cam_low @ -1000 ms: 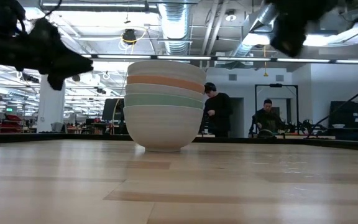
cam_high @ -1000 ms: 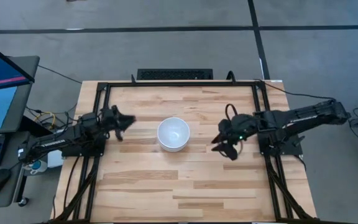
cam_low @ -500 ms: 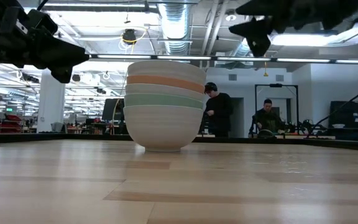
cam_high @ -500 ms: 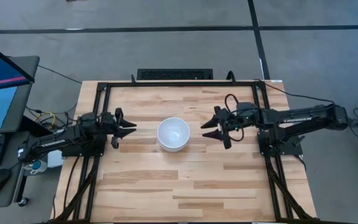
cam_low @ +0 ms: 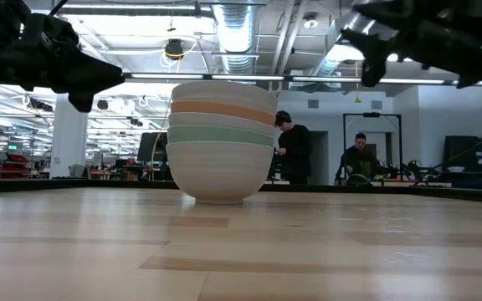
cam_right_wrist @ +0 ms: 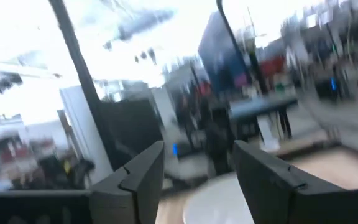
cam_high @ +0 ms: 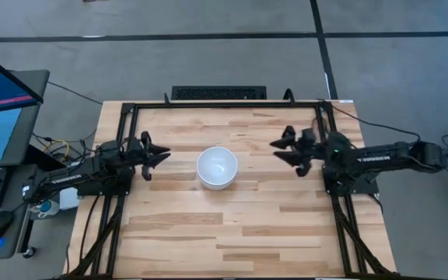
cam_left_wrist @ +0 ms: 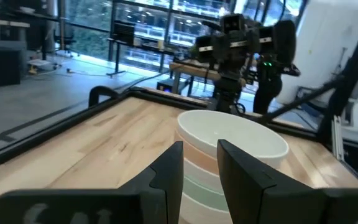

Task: Nest bowls inside each other
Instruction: Return to Home Position

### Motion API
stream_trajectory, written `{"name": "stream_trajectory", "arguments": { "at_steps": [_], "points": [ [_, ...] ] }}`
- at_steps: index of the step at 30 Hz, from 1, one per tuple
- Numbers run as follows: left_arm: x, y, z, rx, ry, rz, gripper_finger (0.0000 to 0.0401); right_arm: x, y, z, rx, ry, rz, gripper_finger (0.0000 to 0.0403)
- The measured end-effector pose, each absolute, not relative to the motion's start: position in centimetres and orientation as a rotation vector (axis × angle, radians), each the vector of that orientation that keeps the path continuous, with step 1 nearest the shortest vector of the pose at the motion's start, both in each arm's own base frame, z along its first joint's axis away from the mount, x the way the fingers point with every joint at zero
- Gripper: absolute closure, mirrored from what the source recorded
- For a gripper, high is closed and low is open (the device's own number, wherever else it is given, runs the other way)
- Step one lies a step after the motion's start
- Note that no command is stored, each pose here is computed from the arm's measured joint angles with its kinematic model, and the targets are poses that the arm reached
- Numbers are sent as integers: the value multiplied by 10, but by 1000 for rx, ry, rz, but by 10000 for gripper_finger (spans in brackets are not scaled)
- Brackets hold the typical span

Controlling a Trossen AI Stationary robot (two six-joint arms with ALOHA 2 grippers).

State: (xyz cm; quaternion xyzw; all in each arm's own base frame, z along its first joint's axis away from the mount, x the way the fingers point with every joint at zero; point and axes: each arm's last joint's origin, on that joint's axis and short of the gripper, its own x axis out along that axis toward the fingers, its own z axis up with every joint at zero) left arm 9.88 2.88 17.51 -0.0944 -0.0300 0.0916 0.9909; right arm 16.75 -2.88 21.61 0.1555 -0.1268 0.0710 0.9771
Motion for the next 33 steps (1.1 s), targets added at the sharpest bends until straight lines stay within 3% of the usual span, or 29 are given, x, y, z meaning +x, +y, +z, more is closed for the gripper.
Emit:
{"name": "stream_trajectory", "arguments": {
  "at_steps": [10, 20, 26, 33],
  "points": [
    [99, 30, 175, -220, -70, 222, 312, 128, -29, 209, 314, -468, 182, 188],
    [98, 31, 175, -196, -70, 254, 312, 101, -30, 223, 413, -453, 402, 188],
    [98, 31, 175, -175, -67, 251, 312, 92, -36, 218, 371, -431, 228, 188],
    [98, 31, 175, -167, -66, 250, 312, 86, -34, 227, 423, -184, -99, 188]
  ]
}}
